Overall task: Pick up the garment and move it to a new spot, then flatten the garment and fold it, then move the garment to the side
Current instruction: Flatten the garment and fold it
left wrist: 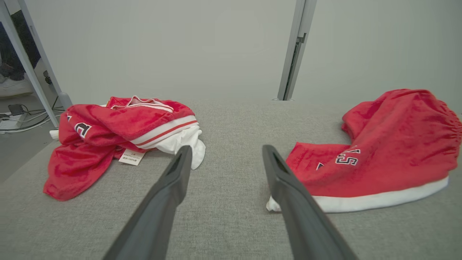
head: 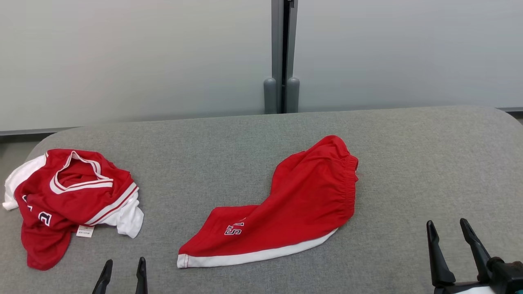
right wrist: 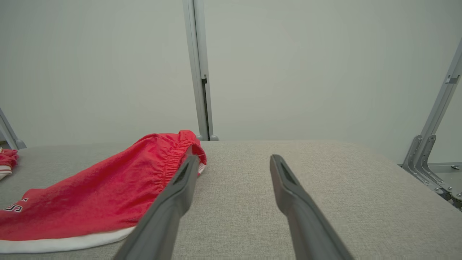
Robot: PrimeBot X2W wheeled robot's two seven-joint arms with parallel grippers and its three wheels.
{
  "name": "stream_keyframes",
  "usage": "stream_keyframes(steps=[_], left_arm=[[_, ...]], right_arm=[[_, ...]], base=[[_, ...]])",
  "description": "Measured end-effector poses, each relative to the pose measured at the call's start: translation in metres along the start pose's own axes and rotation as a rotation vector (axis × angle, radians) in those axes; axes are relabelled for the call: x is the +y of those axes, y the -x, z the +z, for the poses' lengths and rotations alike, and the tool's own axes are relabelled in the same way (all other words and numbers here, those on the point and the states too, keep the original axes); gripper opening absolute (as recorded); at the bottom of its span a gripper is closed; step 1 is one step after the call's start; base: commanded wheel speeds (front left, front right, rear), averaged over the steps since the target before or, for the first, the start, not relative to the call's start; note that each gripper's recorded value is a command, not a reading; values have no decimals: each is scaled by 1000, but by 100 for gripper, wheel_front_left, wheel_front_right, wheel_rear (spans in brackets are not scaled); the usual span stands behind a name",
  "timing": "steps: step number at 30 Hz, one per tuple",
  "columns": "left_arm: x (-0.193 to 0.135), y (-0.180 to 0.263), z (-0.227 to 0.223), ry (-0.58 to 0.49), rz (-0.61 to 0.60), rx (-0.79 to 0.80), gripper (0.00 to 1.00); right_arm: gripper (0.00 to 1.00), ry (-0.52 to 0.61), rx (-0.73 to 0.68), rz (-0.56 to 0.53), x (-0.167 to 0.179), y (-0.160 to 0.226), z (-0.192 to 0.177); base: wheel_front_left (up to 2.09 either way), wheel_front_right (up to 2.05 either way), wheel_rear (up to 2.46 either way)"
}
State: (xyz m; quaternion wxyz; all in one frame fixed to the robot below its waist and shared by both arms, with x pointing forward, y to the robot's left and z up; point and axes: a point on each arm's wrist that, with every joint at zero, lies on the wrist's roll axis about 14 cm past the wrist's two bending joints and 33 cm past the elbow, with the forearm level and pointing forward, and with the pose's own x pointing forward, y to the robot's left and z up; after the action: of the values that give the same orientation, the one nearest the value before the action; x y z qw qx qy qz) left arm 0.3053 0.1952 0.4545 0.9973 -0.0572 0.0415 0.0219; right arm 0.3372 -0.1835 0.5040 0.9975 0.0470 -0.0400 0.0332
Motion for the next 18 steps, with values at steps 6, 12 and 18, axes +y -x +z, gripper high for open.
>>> stream_keyframes(steps=[6, 12, 18], left_arm=[[6, 3, 0, 1, 10, -6, 100], [-2, 2, -12, 31, -25, 32, 100], [-33, -5, -39, 81, -118, 131, 100]], right_arm=[[100, -10, 17, 23, 9, 0, -6], [100, 2, 25, 91, 26, -7, -8], [100, 80, 140, 240, 50, -19, -41]], base=[[0, 0, 0], [0, 0, 0], [0, 0, 0]])
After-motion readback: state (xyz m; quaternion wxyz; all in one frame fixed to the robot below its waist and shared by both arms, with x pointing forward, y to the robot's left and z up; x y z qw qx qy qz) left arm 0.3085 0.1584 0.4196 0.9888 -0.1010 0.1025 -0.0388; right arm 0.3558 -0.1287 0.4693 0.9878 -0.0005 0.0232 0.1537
